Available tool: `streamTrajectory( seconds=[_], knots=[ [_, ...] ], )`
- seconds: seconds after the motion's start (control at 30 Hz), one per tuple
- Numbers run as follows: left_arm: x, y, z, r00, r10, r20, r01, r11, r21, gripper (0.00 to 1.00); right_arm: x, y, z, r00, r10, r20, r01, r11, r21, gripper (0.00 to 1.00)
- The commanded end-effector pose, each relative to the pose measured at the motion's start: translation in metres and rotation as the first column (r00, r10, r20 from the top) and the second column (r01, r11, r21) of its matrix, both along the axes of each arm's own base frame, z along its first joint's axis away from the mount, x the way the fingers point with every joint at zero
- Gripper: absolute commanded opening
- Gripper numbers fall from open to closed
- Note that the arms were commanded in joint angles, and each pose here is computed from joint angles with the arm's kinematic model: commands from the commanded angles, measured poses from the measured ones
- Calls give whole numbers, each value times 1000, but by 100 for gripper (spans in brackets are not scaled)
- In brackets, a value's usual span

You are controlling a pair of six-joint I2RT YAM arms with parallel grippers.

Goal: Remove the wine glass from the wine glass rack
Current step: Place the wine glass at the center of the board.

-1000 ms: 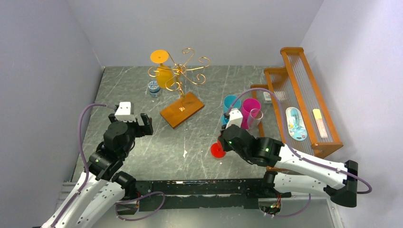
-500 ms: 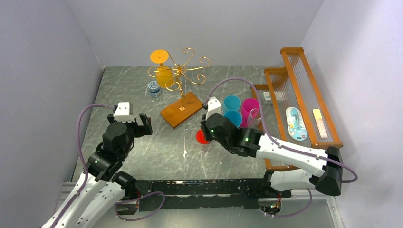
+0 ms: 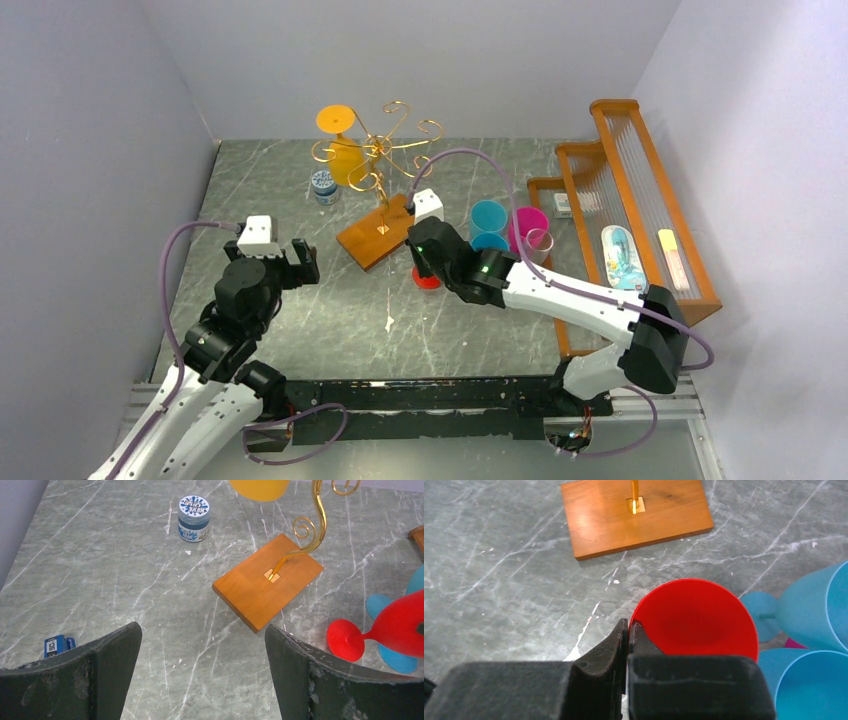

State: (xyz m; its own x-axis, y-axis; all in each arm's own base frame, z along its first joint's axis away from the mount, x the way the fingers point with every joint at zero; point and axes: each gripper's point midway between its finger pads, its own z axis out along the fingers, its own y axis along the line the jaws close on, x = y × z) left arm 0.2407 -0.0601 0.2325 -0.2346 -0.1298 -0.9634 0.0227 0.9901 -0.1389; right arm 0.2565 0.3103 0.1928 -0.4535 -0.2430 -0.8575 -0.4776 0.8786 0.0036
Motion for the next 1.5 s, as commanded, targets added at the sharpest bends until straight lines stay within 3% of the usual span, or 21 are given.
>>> streamTrajectory(
  seconds=[0.0, 0.27, 0.63, 1.0, 1.47],
  knots=[
    [0, 5, 10, 1000, 25, 8, -25, 1000, 0, 97, 15, -3, 6, 999, -25, 20, 25, 1000, 3, 0],
    [0, 5, 10, 1000, 24, 9, -24, 1000, -4, 97, 33, -17, -6, 999, -41, -19, 42, 999, 31, 0],
    [-1, 3, 10, 1000, 14, 8, -14, 1000, -5, 97, 39, -23, -35, 997, -55, -51, 50, 995, -88, 5],
    [1, -2, 9, 1000, -12, 5, 12, 1000, -1, 97, 35, -19, -26, 996, -21, -82, 12, 994, -107, 18],
    [0, -1, 10, 1000, -10, 9, 10, 1000, -5, 97, 32, -20, -12, 998, 3, -70, -10, 995, -96, 19]
  ],
)
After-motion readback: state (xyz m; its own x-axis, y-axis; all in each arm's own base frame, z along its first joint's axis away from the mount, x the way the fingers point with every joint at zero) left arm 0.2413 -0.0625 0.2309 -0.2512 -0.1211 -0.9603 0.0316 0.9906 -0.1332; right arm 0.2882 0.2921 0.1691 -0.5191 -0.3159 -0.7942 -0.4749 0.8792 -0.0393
